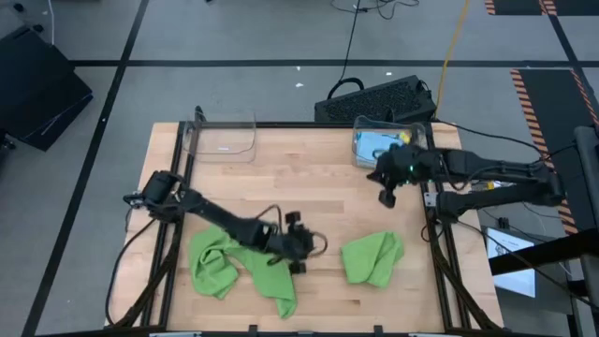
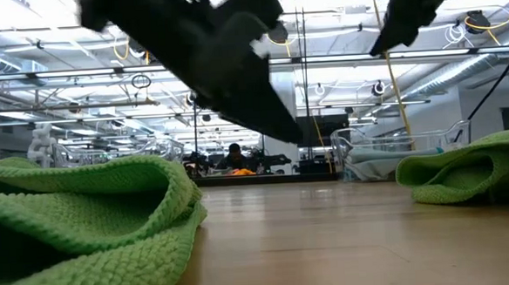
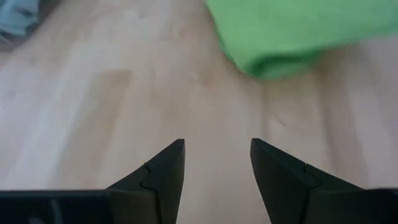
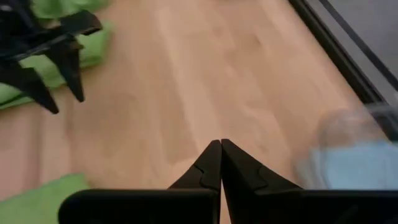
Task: Fold microfiber towels
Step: Fold the center green microfiber cloth
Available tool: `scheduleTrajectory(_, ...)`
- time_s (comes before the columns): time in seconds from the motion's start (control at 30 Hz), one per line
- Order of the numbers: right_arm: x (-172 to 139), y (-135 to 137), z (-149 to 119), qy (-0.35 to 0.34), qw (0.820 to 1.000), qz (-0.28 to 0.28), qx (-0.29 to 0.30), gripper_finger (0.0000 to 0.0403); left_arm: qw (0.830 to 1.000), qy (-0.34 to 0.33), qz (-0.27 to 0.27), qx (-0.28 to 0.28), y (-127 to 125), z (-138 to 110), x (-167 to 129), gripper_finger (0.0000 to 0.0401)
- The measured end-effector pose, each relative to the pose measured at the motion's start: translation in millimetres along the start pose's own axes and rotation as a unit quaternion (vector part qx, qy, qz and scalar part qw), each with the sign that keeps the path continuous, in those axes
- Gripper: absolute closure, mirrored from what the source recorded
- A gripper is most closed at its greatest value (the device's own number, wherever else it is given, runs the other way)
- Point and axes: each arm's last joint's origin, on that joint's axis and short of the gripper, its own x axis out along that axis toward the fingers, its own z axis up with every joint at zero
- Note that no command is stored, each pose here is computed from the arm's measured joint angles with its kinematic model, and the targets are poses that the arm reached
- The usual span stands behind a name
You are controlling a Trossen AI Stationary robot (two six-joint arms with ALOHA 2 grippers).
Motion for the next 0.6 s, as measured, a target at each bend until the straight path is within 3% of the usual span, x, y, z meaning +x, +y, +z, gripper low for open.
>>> scheduleTrajectory(0.2,9.9,38.7,-3.8,-0.05,0.996,0.06,-0.052,0.0402,0.999,0.031,-0.01,-0.022,-45.2,-3.1,-25.6,0.0217)
scheduleTrajectory(0.4,22.1,67.2,-16.5,-0.081,0.986,0.121,-0.08,0.0402,0.999,0.035,-0.04,-0.01,-82.9,4.7,-54.4,0.0217)
scheduleTrajectory(0.6,39.2,87.5,-41.2,-0.098,0.973,0.163,-0.129,0.0403,0.997,0.055,-0.047,-0.016,-106.5,-11.7,-72.9,0.0216)
